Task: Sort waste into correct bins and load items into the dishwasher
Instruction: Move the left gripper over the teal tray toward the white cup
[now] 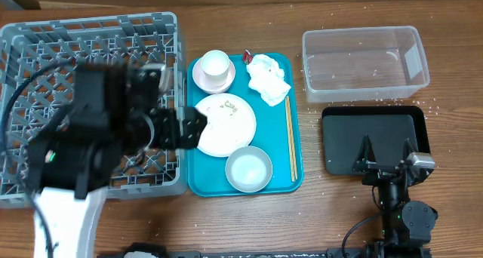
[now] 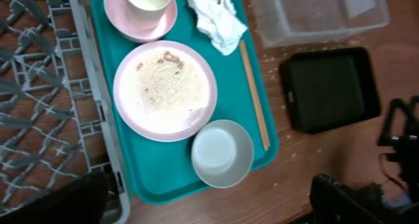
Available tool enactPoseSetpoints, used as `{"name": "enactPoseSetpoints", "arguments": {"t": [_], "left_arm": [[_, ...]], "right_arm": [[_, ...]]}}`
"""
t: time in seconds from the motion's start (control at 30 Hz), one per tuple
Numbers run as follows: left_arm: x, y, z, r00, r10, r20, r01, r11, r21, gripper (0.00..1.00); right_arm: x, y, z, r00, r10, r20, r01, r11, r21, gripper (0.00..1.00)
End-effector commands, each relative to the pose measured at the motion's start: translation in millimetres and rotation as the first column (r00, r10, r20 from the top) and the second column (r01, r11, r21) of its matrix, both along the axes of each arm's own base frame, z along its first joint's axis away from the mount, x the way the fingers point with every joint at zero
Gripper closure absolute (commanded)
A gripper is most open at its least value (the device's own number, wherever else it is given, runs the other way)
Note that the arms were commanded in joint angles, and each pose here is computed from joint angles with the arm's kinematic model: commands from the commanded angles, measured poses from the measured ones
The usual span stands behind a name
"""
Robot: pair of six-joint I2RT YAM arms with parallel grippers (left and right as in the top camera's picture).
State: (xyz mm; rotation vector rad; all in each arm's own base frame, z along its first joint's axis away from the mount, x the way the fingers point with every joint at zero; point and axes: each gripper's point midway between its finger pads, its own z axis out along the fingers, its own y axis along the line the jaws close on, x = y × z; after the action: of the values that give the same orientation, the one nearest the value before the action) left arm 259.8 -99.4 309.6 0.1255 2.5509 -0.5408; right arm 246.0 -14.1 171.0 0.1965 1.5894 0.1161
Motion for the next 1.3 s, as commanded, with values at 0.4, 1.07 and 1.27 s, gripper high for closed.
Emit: {"name": "enactPoseSetpoints", "arguments": {"t": [0.4, 1.07, 1.27], "left_arm": [[40, -47, -51, 0.984, -0.058, -0.168, 0.062, 0.998, 0.016, 0.0], [51, -93, -89, 0.999, 0.037, -0.039, -0.019, 0.919, 0.394, 0.0], [60, -128, -99, 0.995, -0.082, -0.059, 0.096, 0.948, 0.303, 0.1]], "right_arm": [[0, -2, -2, 1.0, -0.012, 0.005, 0.012, 1.0, -0.001, 0.0], [0, -2, -1, 1.0, -0.012, 0.005, 0.012, 1.0, -0.001, 0.0], [0, -2, -2, 1.0, -0.012, 0.005, 0.012, 1.0, -0.001, 0.0]]}}
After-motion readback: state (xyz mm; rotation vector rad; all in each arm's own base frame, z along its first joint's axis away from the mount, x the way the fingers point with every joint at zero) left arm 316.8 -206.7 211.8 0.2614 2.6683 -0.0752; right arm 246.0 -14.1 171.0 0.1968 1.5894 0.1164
